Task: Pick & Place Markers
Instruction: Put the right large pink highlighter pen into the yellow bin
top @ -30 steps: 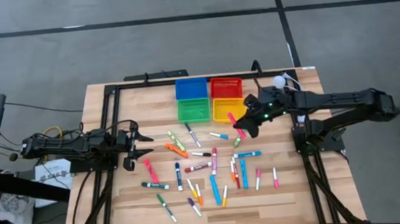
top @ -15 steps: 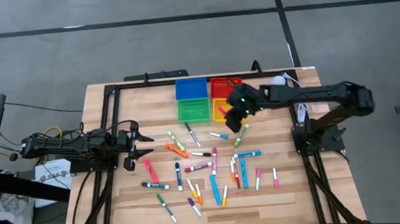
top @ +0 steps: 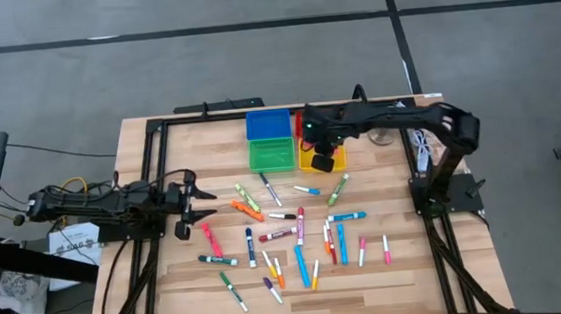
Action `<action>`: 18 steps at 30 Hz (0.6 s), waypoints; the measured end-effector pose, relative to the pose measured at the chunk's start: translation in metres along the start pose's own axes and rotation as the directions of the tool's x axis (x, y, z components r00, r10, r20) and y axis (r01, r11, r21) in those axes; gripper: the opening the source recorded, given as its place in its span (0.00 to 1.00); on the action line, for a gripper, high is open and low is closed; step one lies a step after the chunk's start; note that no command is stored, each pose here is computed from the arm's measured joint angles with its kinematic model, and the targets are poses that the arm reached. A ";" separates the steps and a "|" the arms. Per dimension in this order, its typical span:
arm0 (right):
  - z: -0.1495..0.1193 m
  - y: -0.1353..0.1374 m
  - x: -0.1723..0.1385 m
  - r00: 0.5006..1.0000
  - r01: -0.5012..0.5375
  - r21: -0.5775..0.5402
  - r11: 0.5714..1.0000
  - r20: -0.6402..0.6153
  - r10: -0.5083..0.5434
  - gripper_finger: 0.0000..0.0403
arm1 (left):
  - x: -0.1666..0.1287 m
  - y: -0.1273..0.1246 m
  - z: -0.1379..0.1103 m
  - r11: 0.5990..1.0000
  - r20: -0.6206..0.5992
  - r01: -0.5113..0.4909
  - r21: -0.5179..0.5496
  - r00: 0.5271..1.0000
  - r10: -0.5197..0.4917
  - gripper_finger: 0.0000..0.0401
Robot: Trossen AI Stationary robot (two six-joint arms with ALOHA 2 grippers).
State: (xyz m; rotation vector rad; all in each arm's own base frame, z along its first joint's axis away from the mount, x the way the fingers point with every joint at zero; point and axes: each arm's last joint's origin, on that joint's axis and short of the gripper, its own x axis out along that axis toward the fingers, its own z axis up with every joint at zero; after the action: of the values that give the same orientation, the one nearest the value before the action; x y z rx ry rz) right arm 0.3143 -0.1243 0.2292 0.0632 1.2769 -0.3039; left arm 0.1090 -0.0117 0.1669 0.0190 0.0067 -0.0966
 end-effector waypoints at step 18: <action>-0.002 0.001 0.046 0.988 -0.031 -0.075 0.997 -0.153 0.020 0.16 | 0.002 0.000 -0.002 1.000 -0.024 0.000 0.000 1.000 0.000 0.44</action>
State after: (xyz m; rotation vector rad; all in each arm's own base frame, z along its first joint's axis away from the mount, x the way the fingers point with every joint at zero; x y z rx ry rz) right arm 0.3243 -0.1313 0.1853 0.0371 1.4368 -0.2306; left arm 0.1113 -0.0120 0.1648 0.0204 0.0311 -0.0964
